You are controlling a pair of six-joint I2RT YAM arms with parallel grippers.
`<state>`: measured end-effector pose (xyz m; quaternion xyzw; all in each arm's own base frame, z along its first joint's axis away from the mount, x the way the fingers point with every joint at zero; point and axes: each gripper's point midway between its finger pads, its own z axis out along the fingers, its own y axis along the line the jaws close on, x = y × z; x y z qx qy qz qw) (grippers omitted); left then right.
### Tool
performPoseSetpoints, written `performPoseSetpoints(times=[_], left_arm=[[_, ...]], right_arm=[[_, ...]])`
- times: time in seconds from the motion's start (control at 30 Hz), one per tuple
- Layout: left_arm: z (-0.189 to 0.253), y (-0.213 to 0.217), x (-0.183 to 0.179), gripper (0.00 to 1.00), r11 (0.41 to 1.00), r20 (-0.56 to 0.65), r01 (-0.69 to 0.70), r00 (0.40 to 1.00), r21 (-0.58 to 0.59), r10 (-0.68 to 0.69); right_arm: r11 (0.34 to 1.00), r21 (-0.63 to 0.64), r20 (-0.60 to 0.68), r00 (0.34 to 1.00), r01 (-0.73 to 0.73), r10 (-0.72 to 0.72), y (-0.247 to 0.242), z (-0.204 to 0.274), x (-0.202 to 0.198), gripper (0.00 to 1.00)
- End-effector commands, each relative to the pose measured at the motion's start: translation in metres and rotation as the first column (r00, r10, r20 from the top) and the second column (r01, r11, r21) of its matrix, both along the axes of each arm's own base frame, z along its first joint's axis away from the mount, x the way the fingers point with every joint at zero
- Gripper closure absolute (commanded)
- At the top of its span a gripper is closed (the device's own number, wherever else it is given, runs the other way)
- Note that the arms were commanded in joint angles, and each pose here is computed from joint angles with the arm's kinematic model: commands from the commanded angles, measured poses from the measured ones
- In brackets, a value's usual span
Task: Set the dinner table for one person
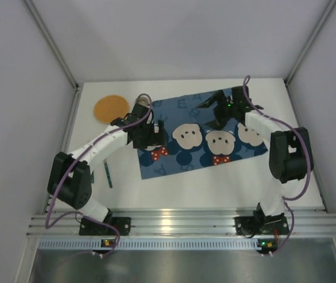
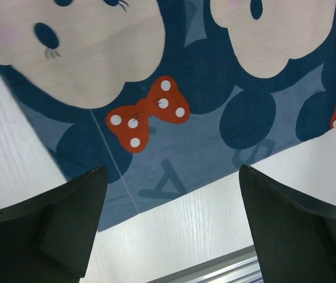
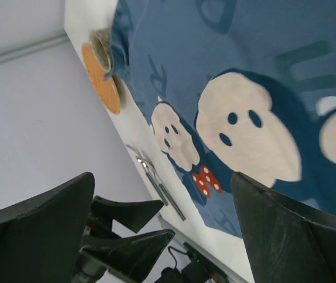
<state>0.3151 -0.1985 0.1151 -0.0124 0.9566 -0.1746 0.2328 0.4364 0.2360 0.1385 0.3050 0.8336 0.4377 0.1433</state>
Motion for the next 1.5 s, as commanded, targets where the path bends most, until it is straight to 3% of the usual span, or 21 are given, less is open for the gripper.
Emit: performPoseSetpoints(times=[0.0,0.13,0.23,0.3,0.33,0.43,0.53,0.8,0.97,1.47], left_arm=[[-0.019,-0.024,0.001,0.03,0.999,-0.008,0.032,0.999,-0.028,-0.033],[-0.046,-0.036,-0.005,0.03,0.999,-0.069,0.047,0.996,-0.005,-0.047],[-0.061,-0.030,-0.010,0.03,0.999,-0.095,0.039,0.995,0.025,-0.036],[-0.070,-0.024,-0.014,0.03,0.998,-0.108,0.038,0.994,0.048,-0.032],[-0.077,-0.020,-0.019,0.03,0.997,-0.122,0.036,0.992,0.066,-0.028],[-0.089,-0.012,-0.030,0.04,0.996,-0.153,0.035,0.988,0.088,-0.021],[-0.095,-0.004,-0.040,0.04,0.994,-0.171,0.032,0.985,0.106,-0.013],[-0.106,0.037,-0.073,0.06,0.971,-0.199,-0.012,0.978,0.237,0.061],[-0.098,0.056,-0.097,0.06,0.966,-0.194,-0.068,0.974,0.249,0.118],[-0.072,0.075,-0.120,0.06,0.945,-0.168,-0.224,0.949,0.239,0.267]], right_arm=[[0.996,-0.087,0.142,0.990,0.032,-0.020,-0.050,0.028,-0.018,0.00],[0.976,-0.208,0.119,0.992,0.059,-0.035,-0.083,-0.006,-0.041,0.00],[0.973,-0.228,0.003,0.999,0.038,-0.038,-0.086,-0.051,-0.061,0.10],[0.966,-0.258,-0.069,0.998,-0.004,-0.015,-0.082,-0.080,-0.078,0.27],[0.956,-0.292,-0.092,0.996,-0.007,-0.021,-0.084,-0.090,-0.083,0.48],[0.932,-0.356,-0.193,0.981,-0.076,0.007,-0.083,-0.120,-0.110,0.87],[0.915,-0.383,-0.264,0.964,-0.127,0.023,-0.086,-0.141,-0.137,1.00],[0.870,-0.449,-0.394,0.919,-0.203,0.010,-0.111,-0.157,-0.226,1.00],[0.868,-0.455,-0.408,0.913,-0.197,-0.006,-0.120,-0.151,-0.260,1.00],[0.862,-0.427,-0.352,0.929,-0.271,0.118,-0.111,-0.137,-0.248,1.00]])
